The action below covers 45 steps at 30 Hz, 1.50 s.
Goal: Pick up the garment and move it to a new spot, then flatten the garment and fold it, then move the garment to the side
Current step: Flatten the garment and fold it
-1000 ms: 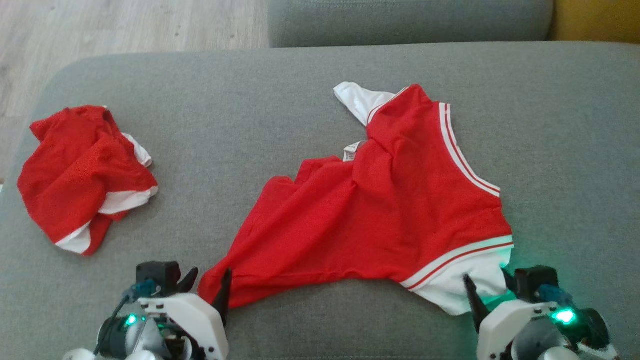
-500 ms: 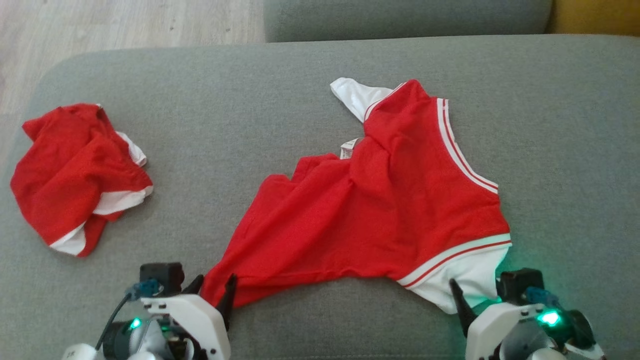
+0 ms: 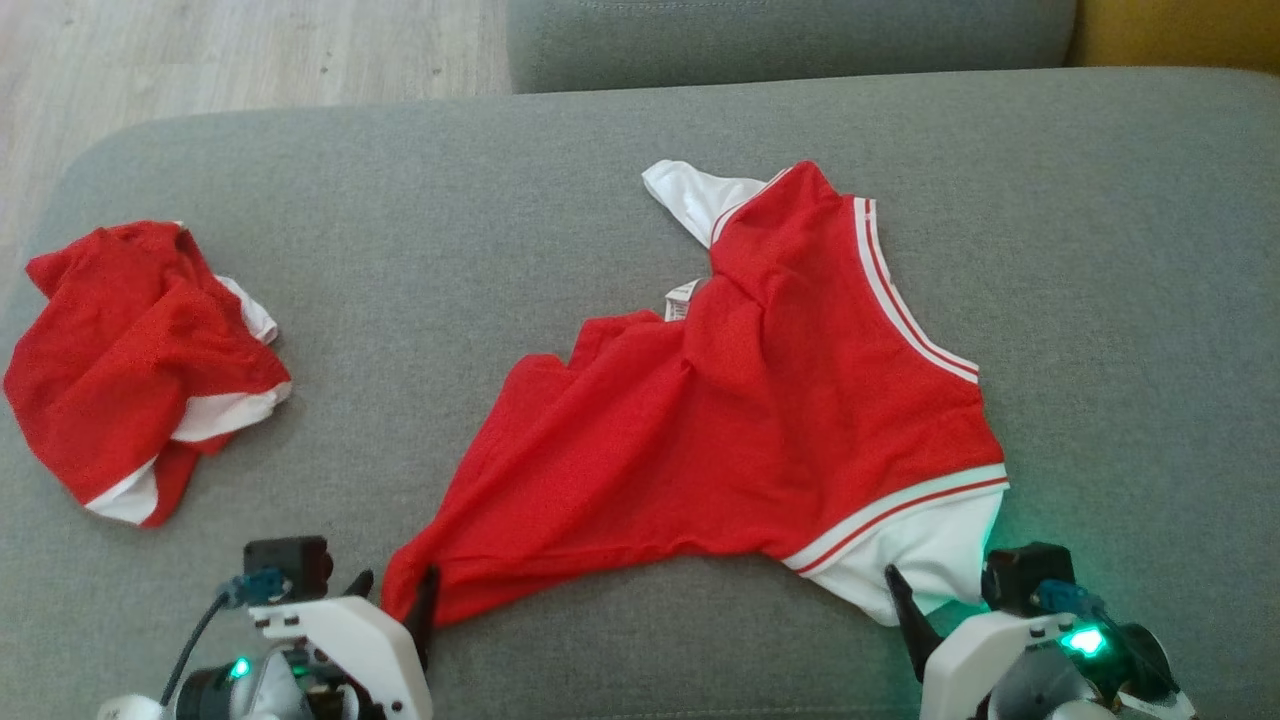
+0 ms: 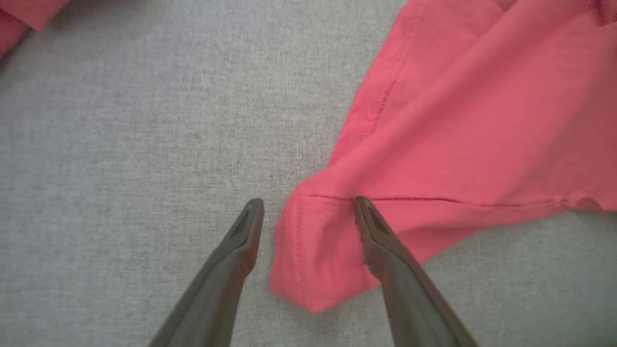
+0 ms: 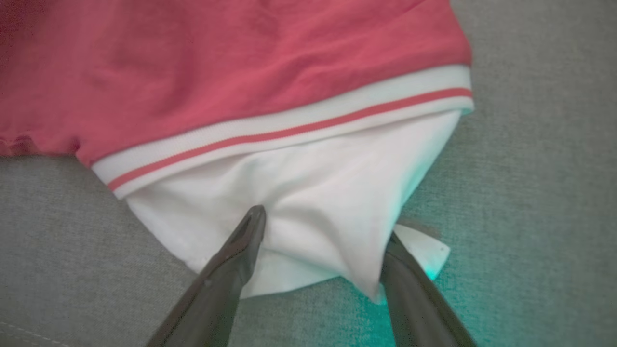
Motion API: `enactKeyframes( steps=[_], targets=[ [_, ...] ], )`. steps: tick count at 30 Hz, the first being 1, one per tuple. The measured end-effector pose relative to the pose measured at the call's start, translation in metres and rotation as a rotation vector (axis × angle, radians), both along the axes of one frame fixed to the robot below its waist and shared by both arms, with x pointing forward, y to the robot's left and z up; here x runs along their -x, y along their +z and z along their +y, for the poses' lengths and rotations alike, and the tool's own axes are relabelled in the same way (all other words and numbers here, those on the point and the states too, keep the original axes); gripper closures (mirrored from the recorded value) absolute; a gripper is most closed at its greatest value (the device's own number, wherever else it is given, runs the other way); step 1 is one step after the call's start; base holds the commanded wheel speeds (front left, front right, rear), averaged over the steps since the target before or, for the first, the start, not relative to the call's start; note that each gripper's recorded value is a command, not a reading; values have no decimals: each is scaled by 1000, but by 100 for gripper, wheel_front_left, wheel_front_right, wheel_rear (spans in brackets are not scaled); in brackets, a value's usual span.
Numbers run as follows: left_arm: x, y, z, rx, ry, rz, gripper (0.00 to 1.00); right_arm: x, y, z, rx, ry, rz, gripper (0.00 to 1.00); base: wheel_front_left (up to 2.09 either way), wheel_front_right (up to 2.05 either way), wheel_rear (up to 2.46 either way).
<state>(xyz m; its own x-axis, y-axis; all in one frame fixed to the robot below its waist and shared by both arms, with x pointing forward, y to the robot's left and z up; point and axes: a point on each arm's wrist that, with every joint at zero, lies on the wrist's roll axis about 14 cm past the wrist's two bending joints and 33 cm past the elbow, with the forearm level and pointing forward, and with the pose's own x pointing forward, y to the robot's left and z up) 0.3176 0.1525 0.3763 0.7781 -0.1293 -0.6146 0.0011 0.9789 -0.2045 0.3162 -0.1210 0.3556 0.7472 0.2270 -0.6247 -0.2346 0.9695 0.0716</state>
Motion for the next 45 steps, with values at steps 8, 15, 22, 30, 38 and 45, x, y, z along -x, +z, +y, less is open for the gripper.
enactKeyframes(
  steps=[8,15,22,30,38,45],
  targets=[
    [3,-12,-3,15,-5,42,0,-5,1,-1,1,-2,-4,0,0,0,0],
    [-4,-12,-7,36,-13,27,100,-7,0,1,-20,-11,3,100,0,0,0],
    [-8,-5,-16,92,-17,-9,100,-18,15,-1,-117,-75,-53,100,0,0,0],
    [-42,112,-36,336,-31,-337,100,-60,165,-14,-571,-212,-430,100,0,0,0],
    [-28,239,-61,572,-192,-607,100,-44,281,-47,-791,-186,-698,100,0,0,0],
    [0,361,-69,673,-361,-903,100,-12,383,-73,-930,-85,-996,100,0,0,0]
  ],
)
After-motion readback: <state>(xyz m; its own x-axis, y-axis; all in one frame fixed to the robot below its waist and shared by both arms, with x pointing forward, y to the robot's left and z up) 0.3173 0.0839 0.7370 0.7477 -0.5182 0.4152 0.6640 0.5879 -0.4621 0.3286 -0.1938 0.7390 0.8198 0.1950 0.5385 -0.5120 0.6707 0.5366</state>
